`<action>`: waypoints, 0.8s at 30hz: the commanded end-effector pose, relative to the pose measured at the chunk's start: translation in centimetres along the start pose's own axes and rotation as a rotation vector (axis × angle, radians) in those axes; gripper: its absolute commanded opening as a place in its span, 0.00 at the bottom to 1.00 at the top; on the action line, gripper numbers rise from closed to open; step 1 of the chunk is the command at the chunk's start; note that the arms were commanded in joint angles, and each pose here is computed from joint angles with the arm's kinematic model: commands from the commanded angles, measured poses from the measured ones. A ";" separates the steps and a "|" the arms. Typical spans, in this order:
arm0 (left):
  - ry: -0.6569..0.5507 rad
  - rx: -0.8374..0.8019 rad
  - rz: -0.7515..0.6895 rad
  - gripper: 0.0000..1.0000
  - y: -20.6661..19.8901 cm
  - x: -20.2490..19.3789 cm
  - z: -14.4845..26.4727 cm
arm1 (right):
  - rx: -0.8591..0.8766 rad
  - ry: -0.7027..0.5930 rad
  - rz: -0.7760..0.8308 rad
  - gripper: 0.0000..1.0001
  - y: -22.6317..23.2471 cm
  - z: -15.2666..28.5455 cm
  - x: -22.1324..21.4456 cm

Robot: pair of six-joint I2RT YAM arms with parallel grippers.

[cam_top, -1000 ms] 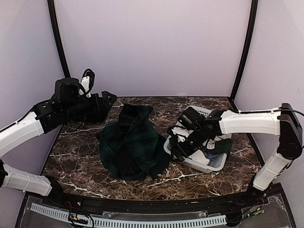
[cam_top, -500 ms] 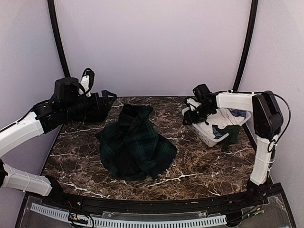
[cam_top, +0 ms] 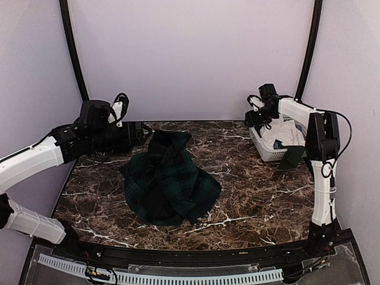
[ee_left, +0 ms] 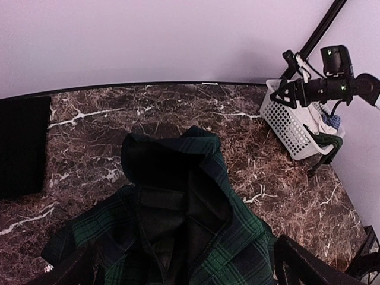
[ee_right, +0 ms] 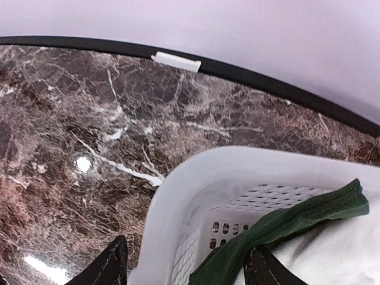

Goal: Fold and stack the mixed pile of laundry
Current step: Move the bin to the corner of the board, then pick up the crumpled skirt from the center of the board.

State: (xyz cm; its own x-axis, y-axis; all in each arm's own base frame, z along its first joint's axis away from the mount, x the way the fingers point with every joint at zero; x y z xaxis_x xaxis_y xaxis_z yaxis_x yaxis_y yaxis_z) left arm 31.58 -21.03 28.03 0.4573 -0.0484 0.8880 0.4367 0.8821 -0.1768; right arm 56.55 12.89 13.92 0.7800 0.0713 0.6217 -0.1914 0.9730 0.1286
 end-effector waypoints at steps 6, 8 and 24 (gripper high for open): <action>0.145 -0.105 -0.019 0.99 -1.5 -2.6 -1.7 | 0.142 -0.118 0.091 0.89 7.8 8.7 2.8; 0.174 -0.118 -0.025 0.99 -1.6 -3.5 -2.3 | 0.189 -0.122 0.076 0.90 9.3 10.3 2.5; 0.391 -0.127 -0.051 0.96 -4.0 -8.7 -12.2 | 0.499 -0.047 0.033 0.88 15.9 15.7 -5.4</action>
State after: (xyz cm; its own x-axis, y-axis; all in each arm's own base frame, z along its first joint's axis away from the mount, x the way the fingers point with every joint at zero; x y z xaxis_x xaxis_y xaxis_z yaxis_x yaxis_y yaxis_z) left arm 33.86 -27.41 14.94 0.7027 -0.2947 0.6476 0.5214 0.8325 -0.1870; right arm 40.53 24.48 23.42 0.7633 0.1145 0.6358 -0.4742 0.7677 0.4310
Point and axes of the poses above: each gripper's point midway between its finger pads, its own z axis back along the fingers, its own y axis along the line the jaws close on, x = y × z, the point moved 2 cm from there along z, back along the fingers, and after that the axes turned 10 degrees about -z, right-handed, at the moved point
